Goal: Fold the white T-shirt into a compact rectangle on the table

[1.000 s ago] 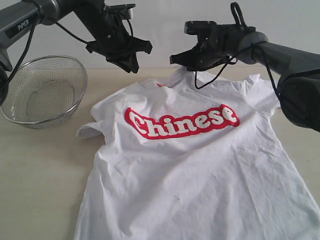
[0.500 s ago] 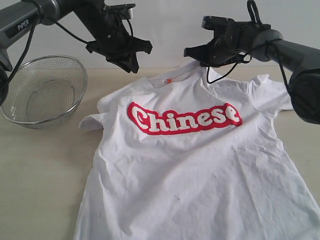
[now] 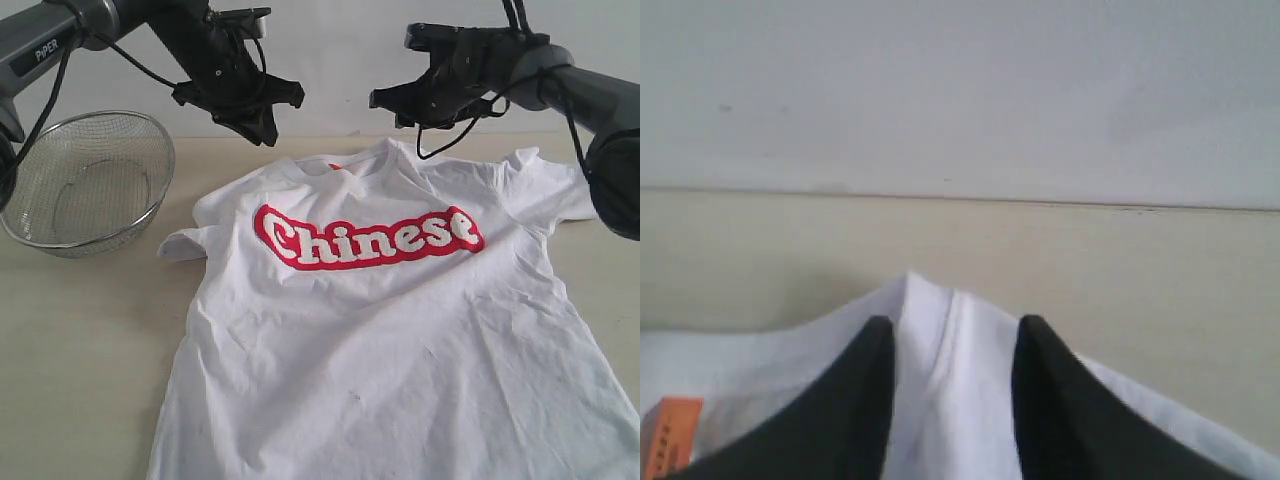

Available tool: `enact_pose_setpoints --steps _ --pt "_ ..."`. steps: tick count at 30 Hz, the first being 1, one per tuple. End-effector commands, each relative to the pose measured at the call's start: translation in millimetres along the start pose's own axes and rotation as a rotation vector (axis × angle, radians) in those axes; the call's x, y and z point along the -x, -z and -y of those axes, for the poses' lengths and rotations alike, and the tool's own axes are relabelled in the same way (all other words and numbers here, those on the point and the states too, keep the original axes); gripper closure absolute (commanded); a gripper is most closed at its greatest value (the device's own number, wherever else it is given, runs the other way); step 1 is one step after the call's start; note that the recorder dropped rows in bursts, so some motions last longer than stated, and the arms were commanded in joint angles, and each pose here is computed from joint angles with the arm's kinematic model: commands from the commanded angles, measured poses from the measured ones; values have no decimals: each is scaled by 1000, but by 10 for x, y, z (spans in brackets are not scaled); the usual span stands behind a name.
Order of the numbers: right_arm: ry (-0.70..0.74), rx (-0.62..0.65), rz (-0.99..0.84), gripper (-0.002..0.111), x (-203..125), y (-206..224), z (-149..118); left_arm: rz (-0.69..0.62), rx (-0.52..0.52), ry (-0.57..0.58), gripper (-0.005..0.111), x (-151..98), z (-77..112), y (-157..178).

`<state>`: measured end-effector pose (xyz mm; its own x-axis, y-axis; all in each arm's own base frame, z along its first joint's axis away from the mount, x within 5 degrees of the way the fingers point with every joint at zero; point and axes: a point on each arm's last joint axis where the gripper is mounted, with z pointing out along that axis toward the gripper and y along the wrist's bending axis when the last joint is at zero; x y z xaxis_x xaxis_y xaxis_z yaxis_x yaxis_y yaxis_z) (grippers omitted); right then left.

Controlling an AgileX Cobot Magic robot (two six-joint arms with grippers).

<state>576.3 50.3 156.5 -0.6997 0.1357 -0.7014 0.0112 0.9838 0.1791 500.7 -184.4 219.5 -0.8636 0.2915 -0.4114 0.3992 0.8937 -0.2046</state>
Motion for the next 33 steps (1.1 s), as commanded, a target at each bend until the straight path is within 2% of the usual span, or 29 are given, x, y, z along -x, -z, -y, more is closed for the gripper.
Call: enact_pose_setpoints --steps 1,4,6,7,9,11,15,20,33 --pt "209 155 -109 108 -69 147 -423 6 -5 -15 88 9 8 31" --pt "278 353 -82 108 -138 189 -855 5 -3 -15 88 8 6 31" --pt "286 367 -30 105 -146 178 -1013 6 10 -21 88 10 -3 41" --pt "301 372 -8 97 -147 182 -1079 8 10 -19 88 12 -1 51" --pt "325 371 37 70 -135 182 -1150 17 7 -18 88 24 13 97" --pt "318 361 54 57 -142 142 -1137 22 8 -17 88 30 8 126" --pt "283 350 54 62 -207 34 -1111 22 23 -18 88 29 -24 131" --pt "229 362 40 62 -340 -137 -1090 21 29 -21 88 29 -30 131" --pt "248 389 10 63 -511 -276 -1136 21 29 -21 88 29 -30 131"
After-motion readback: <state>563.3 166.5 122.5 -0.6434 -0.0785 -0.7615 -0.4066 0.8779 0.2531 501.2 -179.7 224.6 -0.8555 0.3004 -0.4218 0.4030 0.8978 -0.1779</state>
